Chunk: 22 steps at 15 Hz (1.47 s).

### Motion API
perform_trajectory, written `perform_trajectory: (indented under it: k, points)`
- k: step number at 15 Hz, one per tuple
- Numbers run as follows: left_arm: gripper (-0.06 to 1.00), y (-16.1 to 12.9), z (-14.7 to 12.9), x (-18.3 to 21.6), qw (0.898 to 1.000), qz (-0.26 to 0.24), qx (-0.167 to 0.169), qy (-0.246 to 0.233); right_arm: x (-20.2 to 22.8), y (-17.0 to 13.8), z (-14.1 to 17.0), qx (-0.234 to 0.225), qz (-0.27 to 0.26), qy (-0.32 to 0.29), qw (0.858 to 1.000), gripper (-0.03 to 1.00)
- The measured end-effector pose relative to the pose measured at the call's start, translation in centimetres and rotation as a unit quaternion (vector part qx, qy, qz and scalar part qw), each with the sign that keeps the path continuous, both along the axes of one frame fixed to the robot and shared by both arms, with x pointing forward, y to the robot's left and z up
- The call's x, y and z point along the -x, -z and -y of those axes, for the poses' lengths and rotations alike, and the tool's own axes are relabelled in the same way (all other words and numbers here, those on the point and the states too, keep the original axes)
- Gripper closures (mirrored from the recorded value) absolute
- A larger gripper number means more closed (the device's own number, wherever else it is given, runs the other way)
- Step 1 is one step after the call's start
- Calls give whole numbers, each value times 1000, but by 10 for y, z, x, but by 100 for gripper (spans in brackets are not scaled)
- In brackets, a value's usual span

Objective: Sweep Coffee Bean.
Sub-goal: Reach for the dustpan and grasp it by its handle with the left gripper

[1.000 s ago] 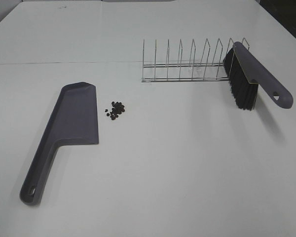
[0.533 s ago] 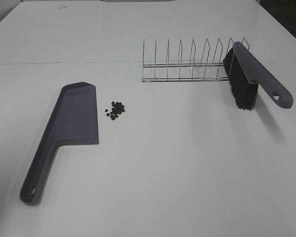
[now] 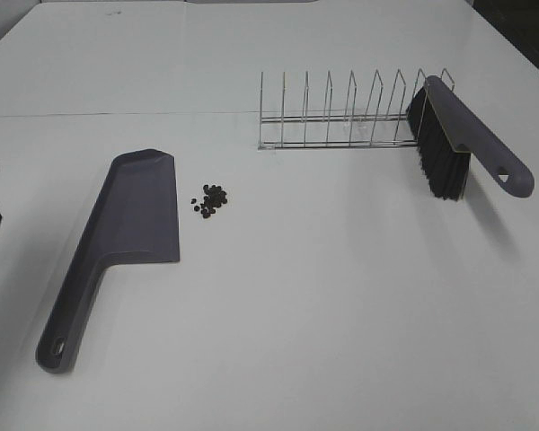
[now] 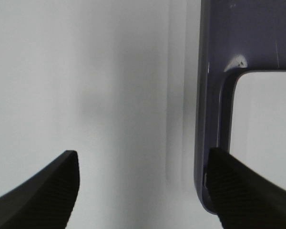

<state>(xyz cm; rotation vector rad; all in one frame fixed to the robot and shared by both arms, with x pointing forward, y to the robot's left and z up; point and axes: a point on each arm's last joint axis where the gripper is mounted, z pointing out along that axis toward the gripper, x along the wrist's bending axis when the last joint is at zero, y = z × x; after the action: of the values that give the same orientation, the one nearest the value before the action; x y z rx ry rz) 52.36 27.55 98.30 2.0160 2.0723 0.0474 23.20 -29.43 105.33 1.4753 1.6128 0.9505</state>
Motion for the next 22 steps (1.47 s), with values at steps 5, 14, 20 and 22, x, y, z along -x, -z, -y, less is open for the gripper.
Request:
perform_trajectory:
  k: [5,14,20,22]
  points:
    - [26,40,42,-8,998,-49,-5,33,0,0,0,0,0,0,1000,17]
    - [26,75,81,-38,993,-99,-17,57,0,0,0,0,0,0,1000,17]
    - [26,112,81,-46,992,-113,-33,54,0,0,0,0,0,0,1000,17]
    - [29,113,81,-47,992,-109,-37,57,0,0,0,0,0,0,1000,17]
